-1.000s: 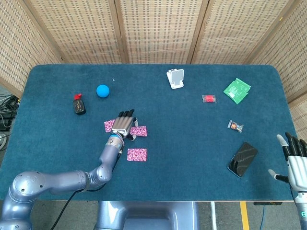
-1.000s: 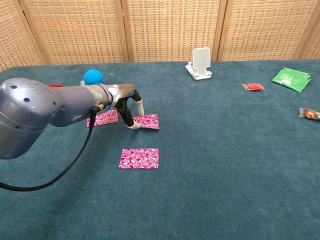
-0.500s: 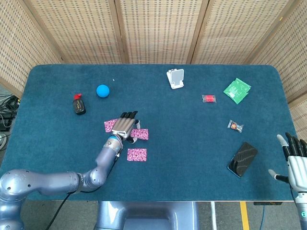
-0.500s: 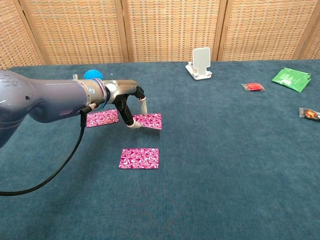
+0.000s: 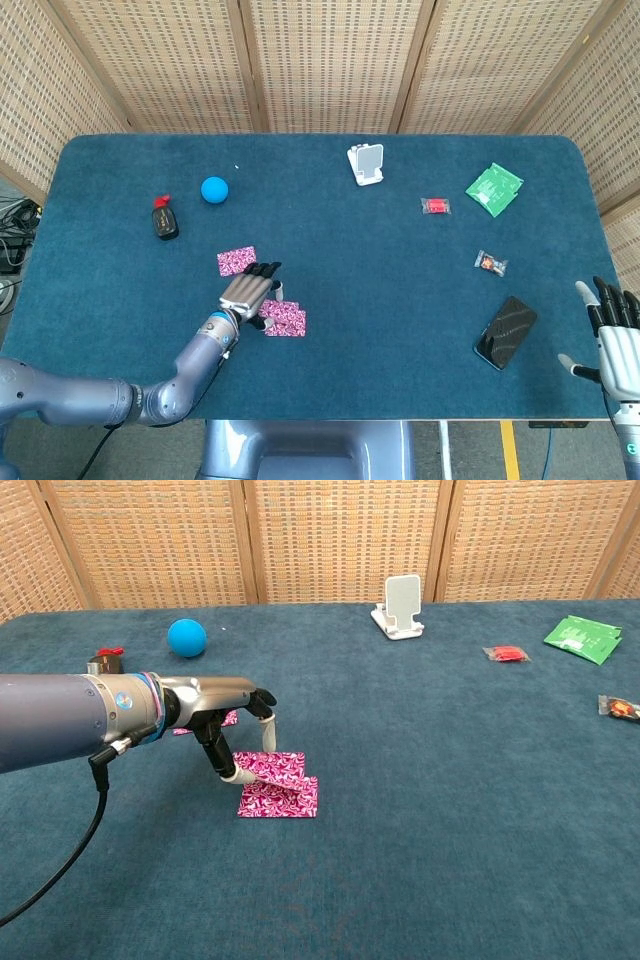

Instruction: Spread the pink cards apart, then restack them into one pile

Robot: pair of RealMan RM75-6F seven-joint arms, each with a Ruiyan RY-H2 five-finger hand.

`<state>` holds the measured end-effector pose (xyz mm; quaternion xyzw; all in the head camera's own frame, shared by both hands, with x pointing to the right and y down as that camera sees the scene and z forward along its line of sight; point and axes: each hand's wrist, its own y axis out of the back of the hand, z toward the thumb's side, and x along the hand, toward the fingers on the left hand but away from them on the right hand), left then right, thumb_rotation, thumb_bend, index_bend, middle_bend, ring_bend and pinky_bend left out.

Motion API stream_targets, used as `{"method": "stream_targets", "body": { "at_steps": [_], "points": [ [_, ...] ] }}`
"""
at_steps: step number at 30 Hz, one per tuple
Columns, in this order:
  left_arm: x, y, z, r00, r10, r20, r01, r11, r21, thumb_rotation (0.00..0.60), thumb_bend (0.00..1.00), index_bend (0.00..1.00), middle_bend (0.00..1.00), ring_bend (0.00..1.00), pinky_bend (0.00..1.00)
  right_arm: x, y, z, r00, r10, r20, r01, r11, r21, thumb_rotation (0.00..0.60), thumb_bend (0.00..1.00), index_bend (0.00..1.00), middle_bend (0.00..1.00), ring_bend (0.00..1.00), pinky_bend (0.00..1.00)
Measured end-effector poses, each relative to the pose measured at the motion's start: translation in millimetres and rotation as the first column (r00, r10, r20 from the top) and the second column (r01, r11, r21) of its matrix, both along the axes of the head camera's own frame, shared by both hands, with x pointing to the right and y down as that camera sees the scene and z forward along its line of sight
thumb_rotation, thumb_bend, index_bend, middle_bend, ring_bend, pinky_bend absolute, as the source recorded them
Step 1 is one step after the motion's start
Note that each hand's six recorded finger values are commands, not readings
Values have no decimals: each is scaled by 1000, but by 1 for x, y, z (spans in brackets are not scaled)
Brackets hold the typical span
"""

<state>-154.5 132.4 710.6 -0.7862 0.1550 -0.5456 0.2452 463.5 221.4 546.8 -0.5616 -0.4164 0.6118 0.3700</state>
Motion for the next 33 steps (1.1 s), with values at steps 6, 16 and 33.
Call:
{"method": "stream_targets", "body": {
  "at_steps": [6, 16, 33],
  "points": [
    [4, 14, 3, 1000, 24, 3, -24, 1000, 3, 600, 315, 542, 0, 0, 0, 0, 0, 0, 1000, 1, -1, -1, 1000, -1, 600, 0, 0, 0, 0, 0],
    [15, 20, 10, 1000, -11, 0, 11, 1000, -21, 600, 311, 485, 0, 0, 0, 1, 1, -1, 1000, 3, 2, -3, 1000, -1, 600, 0, 0, 0, 0, 0],
    [24, 21, 8, 999, -53, 12, 53, 997, -52, 600, 305, 346, 0, 0, 0, 1, 1, -1, 1000, 4, 2, -4, 1000, -4, 600, 0, 0, 0, 0, 0]
  ]
}}
